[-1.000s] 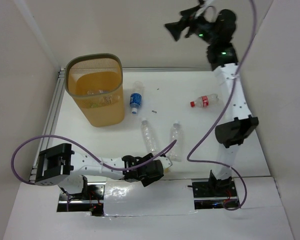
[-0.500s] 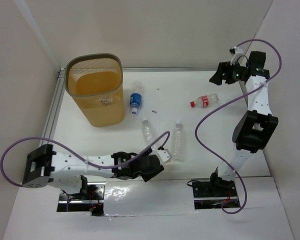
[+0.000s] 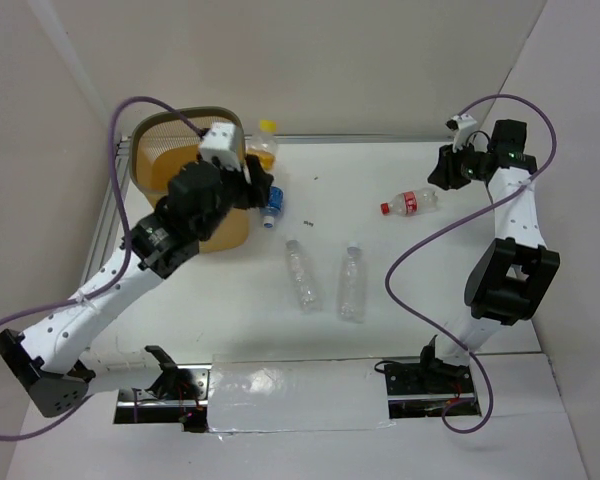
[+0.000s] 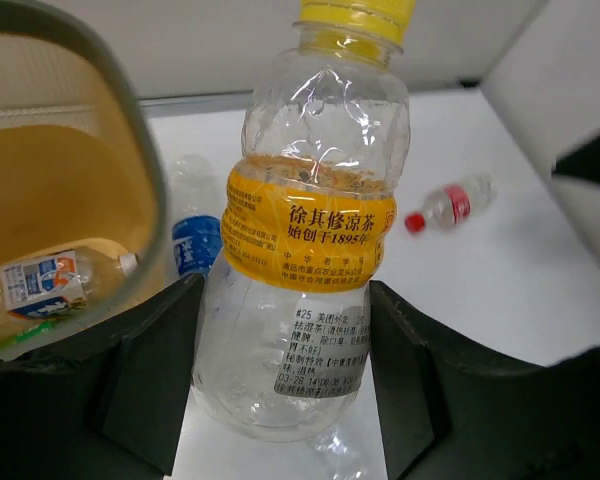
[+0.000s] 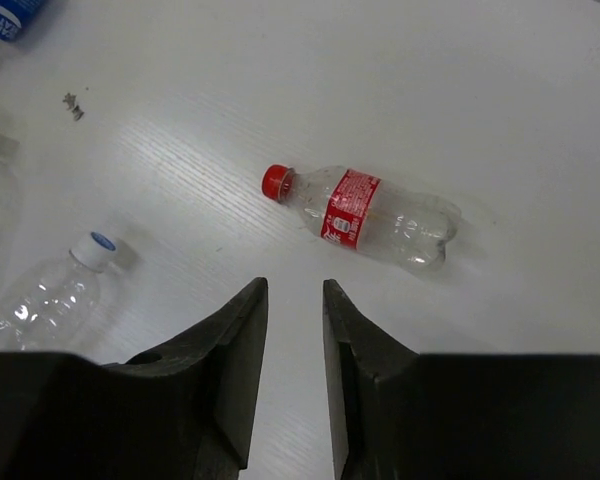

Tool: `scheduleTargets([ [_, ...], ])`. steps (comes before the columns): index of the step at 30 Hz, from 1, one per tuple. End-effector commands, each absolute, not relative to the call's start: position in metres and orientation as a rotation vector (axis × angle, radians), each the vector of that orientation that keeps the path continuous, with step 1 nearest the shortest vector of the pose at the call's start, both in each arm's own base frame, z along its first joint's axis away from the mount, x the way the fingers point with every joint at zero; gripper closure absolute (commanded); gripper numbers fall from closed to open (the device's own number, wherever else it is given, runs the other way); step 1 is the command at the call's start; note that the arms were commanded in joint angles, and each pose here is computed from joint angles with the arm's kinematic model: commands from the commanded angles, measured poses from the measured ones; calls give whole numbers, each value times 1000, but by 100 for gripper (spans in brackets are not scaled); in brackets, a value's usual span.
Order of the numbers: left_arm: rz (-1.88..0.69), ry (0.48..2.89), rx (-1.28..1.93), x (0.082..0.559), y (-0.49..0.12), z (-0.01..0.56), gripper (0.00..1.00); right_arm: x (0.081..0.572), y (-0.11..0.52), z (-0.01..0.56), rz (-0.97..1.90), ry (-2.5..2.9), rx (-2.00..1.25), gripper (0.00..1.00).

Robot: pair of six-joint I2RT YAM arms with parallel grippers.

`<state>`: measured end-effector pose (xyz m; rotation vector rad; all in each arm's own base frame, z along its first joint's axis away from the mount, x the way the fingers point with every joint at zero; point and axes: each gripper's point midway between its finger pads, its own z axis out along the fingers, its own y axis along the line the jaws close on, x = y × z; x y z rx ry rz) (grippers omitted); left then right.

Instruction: Put the plastic bottles in the bin

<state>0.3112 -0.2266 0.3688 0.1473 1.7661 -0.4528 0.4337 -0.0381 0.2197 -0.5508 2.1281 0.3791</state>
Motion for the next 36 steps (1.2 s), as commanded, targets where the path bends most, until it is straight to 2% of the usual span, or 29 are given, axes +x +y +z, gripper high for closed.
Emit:
scheduleTargets([
  [1, -515, 1650, -102, 345, -188, 418, 87, 434, -44, 230, 315, 2096, -578, 63],
  [5, -390, 1668, -226, 378, -146, 409, 84, 435, -48, 231, 280, 2095, -573, 43],
  [6, -346, 1676, -241, 382, -135, 409, 83, 435, -46, 230, 270, 2095, -590, 31],
  [8, -278, 1707, -274, 395, -118, 397, 78, 438, -53, 229, 217, 2105, -588, 20],
  [11, -202, 1732, -328, 405, -96, 383, 68, 440, -53, 223, 199, 2127, -588, 11],
  [14, -136, 1761, -358, 411, -79, 373, 30, 447, -55, 215, 170, 2128, -623, 0],
  [15, -124, 1770, -346, 415, -80, 373, 5, 447, -56, 215, 154, 2118, -653, 0],
  [16, -121, 1758, -357, 416, -76, 377, 1, 449, -57, 211, 149, 2119, -675, 0],
  [18, -110, 1763, -346, 418, -76, 379, 1, 453, -56, 213, 135, 2075, -756, 0],
  [22, -102, 1712, -314, 415, -73, 409, 1, 451, -49, 206, 46, 1862, -1215, 0],
  [28, -314, 1595, -6, 367, -136, 477, 1, 453, -48, 163, 74, 1730, -1566, 0],
  [31, -479, 1603, 230, 328, -186, 468, 1, 466, -46, 149, 102, 1714, -1615, 0],
  [35, -582, 1678, 352, 283, -216, 425, 1, 478, -38, 127, 73, 1706, -1701, 0],
  [36, -596, 1742, 358, 274, -224, 398, 1, 479, -33, 123, 57, 1695, -1733, 0],
])
